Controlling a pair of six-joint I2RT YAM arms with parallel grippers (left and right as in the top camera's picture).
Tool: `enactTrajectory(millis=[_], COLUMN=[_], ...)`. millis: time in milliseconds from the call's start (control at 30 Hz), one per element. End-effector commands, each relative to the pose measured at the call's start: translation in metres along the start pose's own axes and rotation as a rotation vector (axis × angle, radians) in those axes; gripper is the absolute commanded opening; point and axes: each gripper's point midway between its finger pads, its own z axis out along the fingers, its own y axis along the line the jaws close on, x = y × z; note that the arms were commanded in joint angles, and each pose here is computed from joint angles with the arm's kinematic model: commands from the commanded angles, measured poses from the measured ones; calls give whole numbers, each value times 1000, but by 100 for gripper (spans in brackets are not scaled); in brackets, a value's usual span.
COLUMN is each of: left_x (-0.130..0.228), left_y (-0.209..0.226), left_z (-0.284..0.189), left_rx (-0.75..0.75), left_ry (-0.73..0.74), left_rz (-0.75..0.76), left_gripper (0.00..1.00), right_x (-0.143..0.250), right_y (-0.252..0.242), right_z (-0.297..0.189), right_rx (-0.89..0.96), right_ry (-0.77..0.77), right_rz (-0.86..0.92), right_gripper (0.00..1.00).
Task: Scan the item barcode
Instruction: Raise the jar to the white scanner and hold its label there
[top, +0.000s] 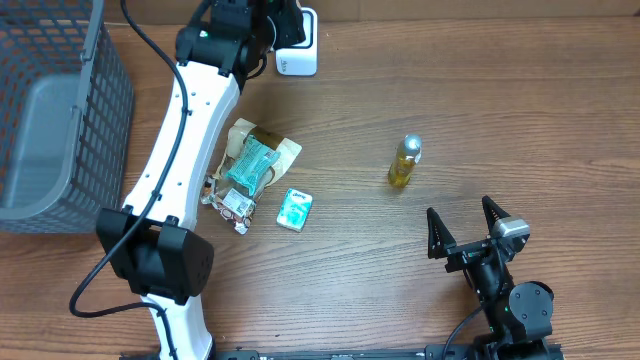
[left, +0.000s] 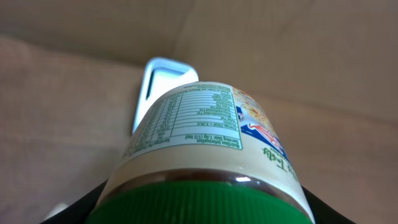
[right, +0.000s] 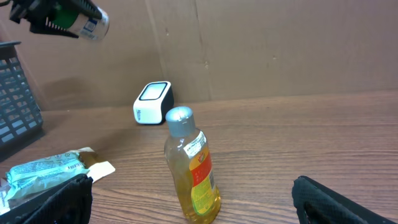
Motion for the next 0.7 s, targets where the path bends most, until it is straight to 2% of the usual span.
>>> enactTrajectory(millis=[0, 100, 267, 367, 667], left_x=[-9, -10, -14, -9, -11], left_y=[6, 4, 1, 2, 4], left_z=[19, 49, 96, 120, 157], left_rx=[-66, -49, -21, -14, 2], left_ry=[-66, -101, -180, -205, -303], left_rz=[32, 35, 186, 227, 325], left_gripper=[4, 4, 4, 4, 4], right_x=[1, 1, 1, 1, 1], right_y=[-3, -3, -3, -3, -3], right_z=[0, 0, 0, 0, 0], right_rx=[12, 12, 12, 12, 12], right_ry=[-7, -7, -7, -6, -6], right_rz=[-3, -3, -3, -3, -3], right_gripper=[100, 100, 100, 100, 100])
